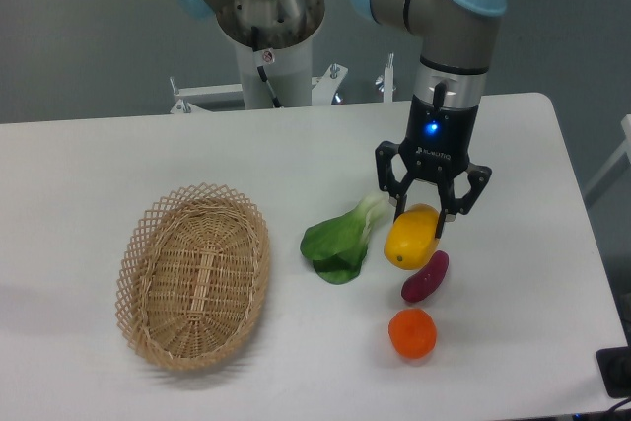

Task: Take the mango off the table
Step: 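Hold the mango raised above the table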

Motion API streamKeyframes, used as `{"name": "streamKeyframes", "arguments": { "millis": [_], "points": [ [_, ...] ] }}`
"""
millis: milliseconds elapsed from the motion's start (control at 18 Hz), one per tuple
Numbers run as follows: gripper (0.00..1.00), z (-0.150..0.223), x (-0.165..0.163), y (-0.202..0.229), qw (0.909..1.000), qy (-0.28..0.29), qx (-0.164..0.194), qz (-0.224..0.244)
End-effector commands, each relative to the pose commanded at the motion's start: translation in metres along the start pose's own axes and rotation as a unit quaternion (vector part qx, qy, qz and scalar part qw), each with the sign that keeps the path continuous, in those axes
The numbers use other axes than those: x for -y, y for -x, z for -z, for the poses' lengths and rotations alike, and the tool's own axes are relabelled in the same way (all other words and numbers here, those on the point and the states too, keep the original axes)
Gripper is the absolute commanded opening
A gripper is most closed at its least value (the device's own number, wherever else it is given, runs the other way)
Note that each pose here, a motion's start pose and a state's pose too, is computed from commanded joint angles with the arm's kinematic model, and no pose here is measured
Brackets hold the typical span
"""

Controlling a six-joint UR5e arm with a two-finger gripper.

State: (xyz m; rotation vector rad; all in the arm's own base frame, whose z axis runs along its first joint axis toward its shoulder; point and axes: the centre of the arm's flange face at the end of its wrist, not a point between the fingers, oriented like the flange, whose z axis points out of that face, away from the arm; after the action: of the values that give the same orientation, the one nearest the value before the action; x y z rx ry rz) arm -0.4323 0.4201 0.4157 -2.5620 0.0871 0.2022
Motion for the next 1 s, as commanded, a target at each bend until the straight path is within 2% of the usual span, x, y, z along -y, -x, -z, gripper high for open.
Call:
{"name": "streamKeyframes", "arguments": {
  "millis": [1000],
  "points": [
    [0.45, -0.0009, 0.0013, -0.0006, 1.0000, 0.000, 0.000, -0.001]
  ]
}}
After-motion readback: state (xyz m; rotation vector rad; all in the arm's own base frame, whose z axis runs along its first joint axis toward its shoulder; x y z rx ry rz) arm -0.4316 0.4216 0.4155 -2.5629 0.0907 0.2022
